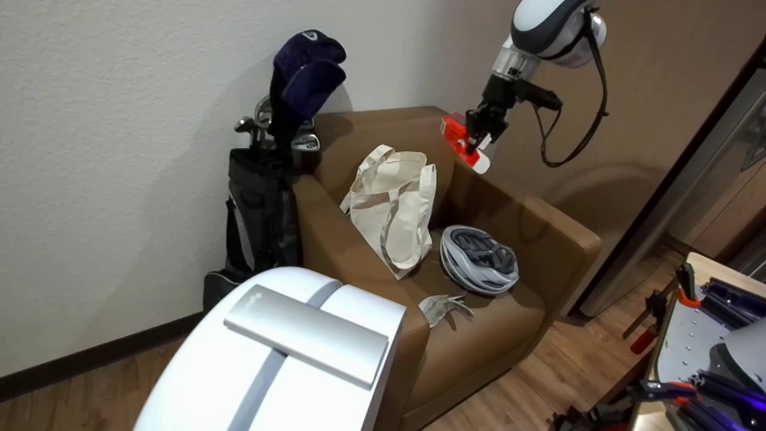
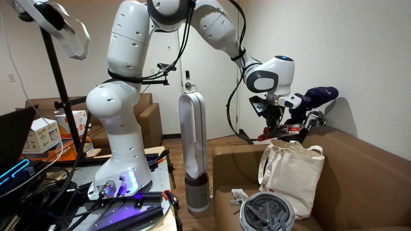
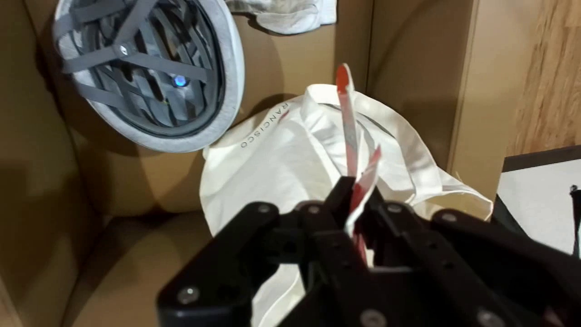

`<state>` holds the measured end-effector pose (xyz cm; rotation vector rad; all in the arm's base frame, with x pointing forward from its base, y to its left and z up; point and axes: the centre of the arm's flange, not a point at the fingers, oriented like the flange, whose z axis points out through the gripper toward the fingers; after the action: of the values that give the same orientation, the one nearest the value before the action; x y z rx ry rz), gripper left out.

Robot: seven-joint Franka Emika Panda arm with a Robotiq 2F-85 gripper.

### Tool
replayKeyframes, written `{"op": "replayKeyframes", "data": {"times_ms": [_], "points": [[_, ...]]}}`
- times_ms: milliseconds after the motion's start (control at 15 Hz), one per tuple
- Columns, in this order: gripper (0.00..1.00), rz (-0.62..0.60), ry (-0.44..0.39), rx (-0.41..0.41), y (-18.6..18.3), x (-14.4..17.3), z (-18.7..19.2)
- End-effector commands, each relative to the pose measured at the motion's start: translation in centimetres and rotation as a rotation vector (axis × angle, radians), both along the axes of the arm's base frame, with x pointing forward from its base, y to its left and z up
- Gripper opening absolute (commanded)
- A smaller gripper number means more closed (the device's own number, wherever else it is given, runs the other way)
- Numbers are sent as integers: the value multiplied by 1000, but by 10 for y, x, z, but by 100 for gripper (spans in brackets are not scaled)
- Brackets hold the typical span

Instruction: Put the orange box on the other armrest of the couch

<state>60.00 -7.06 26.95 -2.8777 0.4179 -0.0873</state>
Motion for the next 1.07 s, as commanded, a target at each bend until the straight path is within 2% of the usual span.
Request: {"op": "replayKeyframes", "data": {"times_ms": [0, 67, 267, 333, 667, 800, 1000], "points": [[6, 60, -5, 43, -22, -30, 12], [7, 16, 0, 16, -23, -12, 5], [7, 40, -3, 11, -23, -16, 6], [7, 64, 27, 5, -28, -11, 6], [6, 110, 207, 95, -108, -12, -8], [6, 143, 277, 110, -139, -17, -18], [6, 199, 383, 83, -178, -25, -43]]}}
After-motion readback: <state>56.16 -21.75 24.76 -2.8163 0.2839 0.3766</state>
